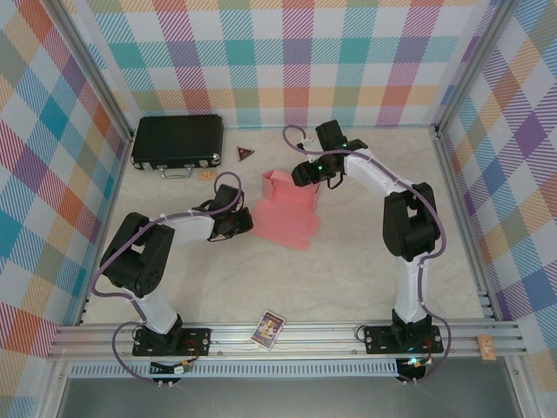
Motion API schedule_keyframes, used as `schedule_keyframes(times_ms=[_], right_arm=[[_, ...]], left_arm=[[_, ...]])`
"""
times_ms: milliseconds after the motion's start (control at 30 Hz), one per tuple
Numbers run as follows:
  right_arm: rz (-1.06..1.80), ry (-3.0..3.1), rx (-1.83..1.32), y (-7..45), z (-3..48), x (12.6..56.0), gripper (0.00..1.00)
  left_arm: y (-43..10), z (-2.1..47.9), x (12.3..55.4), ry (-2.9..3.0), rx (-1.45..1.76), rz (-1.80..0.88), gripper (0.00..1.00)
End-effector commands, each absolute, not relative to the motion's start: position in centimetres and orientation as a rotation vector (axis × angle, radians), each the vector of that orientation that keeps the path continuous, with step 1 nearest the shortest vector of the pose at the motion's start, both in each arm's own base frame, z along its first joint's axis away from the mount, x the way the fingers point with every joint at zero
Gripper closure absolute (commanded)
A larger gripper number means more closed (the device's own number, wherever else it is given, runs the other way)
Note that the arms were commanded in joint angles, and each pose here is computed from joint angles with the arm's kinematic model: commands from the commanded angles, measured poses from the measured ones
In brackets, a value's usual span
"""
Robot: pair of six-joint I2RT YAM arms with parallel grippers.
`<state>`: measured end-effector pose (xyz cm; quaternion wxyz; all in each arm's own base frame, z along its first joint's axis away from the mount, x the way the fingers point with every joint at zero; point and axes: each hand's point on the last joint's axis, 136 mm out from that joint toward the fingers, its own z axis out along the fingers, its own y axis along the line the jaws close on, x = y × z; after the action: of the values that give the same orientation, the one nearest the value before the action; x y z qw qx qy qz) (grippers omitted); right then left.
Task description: Fold the paper box
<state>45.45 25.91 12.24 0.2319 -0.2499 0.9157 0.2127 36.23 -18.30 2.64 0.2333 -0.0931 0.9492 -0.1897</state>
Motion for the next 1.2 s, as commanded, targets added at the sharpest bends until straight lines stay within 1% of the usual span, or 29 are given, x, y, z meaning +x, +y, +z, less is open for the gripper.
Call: schedule_keyframes(times_ms=[0, 167, 467, 533, 700, 1033, 1167], right_arm=[[0.582, 2.534, -0.675, 25.9, 12.4, 45.4, 0.45], [0.580, 2.530, -0.673, 25.8, 12.8, 45.3, 0.45], [0.513, 2.525, -0.682, 24.9, 13.3, 45.3, 0.44], [0.512, 2.526, -0.679, 24.8, 13.3, 45.3, 0.44], [0.531, 2.540, -0.665, 24.9, 13.2, 45.0, 0.44], [0.519, 2.562, -0.608, 23.8, 13.6, 43.7, 0.44], [0.574, 2.593, -0.585, 23.5, 12.6, 42.5, 0.44]], left_arm=[[-19.2, 4.2, 36.7, 2.577, -0.201, -0.578, 0.89], [-19.7, 5.3, 36.8, 2.571, -0.116, -0.590, 1.00], [-19.2, 9.7, 37.4, 2.550, 0.160, -0.452, 1.00], [-19.0, 10.0, 36.8, 2.565, 0.212, -0.429, 1.00], [-18.5, 10.8, 37.1, 2.561, 0.301, -0.352, 1.00], [-19.0, 14.9, 37.9, 2.471, 0.731, -0.218, 1.00], [-19.9, 15.3, 37.8, 2.501, 0.901, -0.241, 1.00]])
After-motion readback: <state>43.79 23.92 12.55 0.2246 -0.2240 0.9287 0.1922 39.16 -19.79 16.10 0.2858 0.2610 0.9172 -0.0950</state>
